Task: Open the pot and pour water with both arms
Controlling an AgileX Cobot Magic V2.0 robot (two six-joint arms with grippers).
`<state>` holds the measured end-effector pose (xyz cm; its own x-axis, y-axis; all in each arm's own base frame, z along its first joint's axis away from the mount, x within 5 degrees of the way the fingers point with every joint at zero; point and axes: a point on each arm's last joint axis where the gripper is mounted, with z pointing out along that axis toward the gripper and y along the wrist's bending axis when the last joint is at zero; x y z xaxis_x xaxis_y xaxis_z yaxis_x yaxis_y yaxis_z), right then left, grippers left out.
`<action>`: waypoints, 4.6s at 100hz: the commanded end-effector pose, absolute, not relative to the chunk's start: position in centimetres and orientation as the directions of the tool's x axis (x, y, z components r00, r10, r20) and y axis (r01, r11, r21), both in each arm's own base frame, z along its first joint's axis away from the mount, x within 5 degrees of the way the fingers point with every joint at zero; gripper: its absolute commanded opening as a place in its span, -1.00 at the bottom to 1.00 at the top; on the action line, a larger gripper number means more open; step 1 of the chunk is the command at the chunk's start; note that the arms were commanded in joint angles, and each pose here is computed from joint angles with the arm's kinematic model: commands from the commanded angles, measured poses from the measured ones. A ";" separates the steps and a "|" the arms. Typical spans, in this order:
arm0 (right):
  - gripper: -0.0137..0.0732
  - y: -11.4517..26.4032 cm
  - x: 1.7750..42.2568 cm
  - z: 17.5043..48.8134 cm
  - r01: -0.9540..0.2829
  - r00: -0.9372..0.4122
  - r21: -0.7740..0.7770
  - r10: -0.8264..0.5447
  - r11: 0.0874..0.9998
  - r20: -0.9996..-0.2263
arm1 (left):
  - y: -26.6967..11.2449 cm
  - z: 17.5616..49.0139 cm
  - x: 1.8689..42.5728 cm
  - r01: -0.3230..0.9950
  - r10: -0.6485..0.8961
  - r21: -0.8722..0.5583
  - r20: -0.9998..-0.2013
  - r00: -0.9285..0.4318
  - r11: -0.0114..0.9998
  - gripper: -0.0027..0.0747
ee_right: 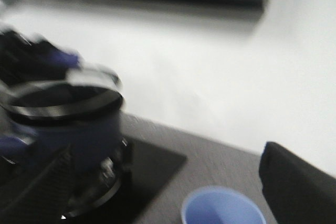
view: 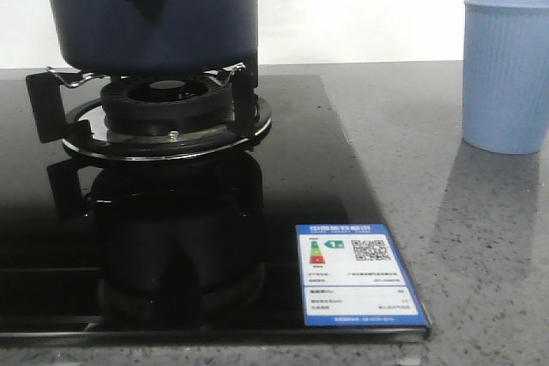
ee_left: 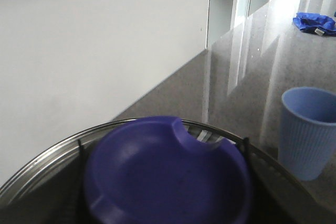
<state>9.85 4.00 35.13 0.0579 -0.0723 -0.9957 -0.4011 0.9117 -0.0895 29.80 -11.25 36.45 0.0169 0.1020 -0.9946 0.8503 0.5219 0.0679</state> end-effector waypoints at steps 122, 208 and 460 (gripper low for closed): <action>0.80 4.6 21.4 28.2 -0.195 -0.382 0.077 -0.003 0.978 -0.924 | -10.0 47.0 21.2 0.824 -0.130 0.202 -0.940 0.314 0.529 -0.28; 0.08 4.9 21.9 30.4 -0.232 -0.316 0.043 -0.034 0.972 -0.948 | -10.0 47.7 19.4 0.842 -0.139 0.236 -0.930 0.340 0.484 -0.28; 0.08 22.1 33.4 42.0 -0.313 0.466 -0.920 -0.805 0.237 -0.366 | -7.8 51.2 13.6 0.703 -0.144 0.222 -0.896 0.421 0.676 -0.28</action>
<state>34.38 22.62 37.58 0.3863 -0.8371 -0.3873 -0.4878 0.1709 -0.8561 14.87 -7.90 49.67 0.3973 -0.0635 -0.9155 0.6826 0.6872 0.2486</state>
